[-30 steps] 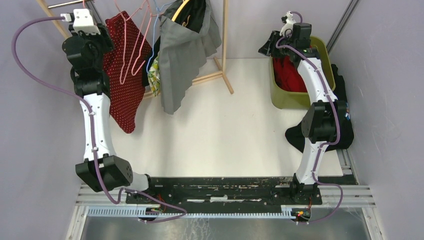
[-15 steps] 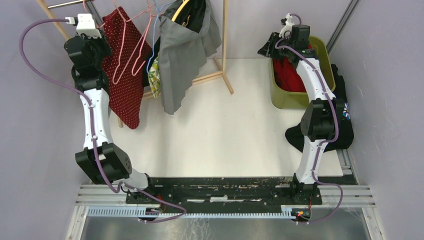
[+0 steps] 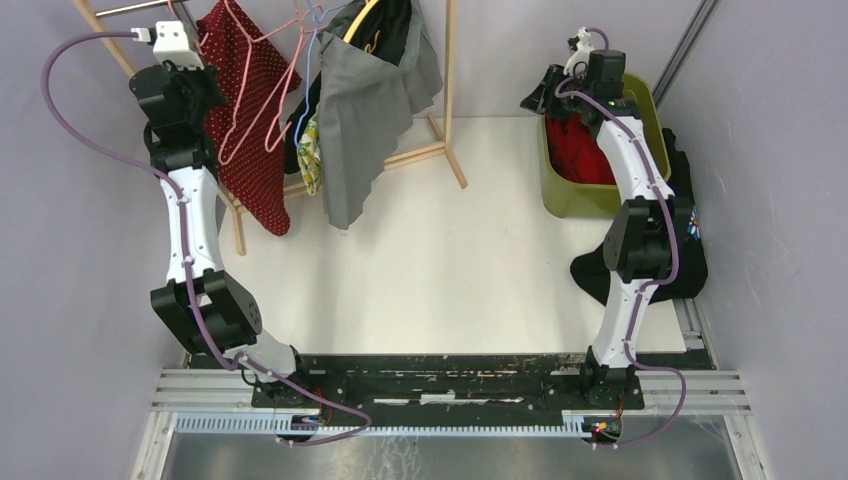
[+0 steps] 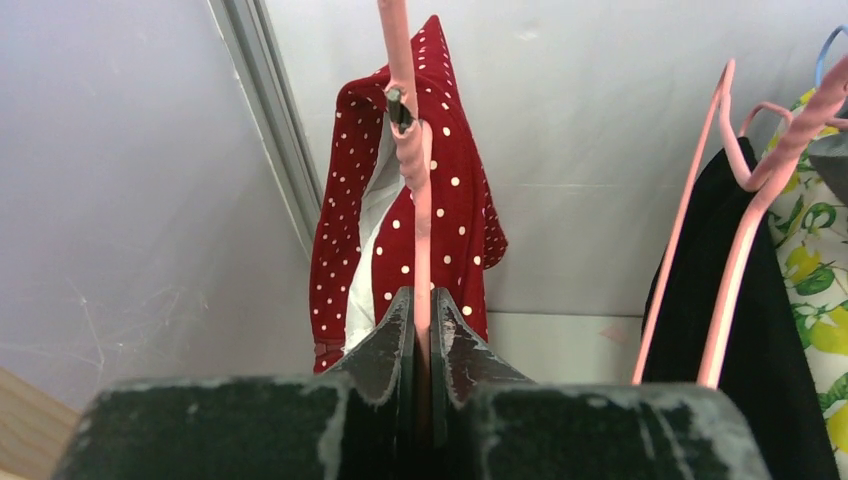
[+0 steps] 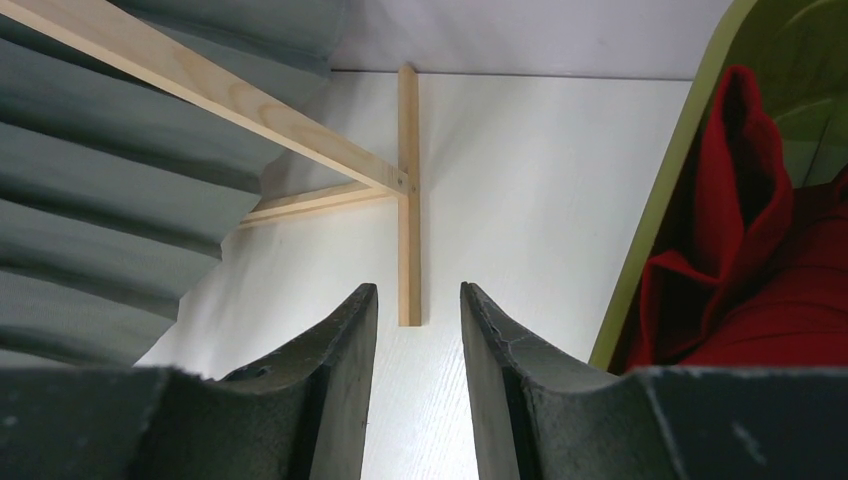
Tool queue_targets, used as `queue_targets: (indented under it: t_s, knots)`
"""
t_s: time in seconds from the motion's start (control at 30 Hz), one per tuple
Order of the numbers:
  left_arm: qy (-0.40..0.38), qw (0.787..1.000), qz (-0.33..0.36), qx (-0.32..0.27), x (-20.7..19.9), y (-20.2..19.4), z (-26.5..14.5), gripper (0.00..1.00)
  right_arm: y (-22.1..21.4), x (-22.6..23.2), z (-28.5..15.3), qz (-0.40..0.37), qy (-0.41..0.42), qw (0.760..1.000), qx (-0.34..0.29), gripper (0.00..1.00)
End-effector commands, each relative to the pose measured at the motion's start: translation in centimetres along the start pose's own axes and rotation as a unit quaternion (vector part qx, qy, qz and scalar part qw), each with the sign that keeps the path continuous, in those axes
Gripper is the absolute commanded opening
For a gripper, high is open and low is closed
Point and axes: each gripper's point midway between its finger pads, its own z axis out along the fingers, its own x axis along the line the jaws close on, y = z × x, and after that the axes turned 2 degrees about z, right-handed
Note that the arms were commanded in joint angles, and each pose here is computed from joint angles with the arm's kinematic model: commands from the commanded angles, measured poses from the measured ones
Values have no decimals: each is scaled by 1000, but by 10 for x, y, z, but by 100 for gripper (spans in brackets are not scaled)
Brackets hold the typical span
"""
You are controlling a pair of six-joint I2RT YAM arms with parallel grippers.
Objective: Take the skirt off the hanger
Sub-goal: Pick up the hanger from the clothesline.
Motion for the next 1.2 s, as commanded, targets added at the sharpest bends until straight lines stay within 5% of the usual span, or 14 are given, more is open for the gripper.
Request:
queue_targets:
  t_s: [0.0,0.23,0.77,1.17]
  knots:
    - [2,994,-12,-106,0,81,-14,3,3,0,4,-4,14,1000,-9,42]
    - [-2,988,-3,-152,-4,115,-33,3,0,-3,12,9,20,1000,-8,42]
    - [0,970,-22,-242,-9,102,-47,3,-17,-11,22,24,21,999,10,41]
    - [33,992,46,-110,-8,46,-89,3,-27,-19,21,11,9,1000,25,38]
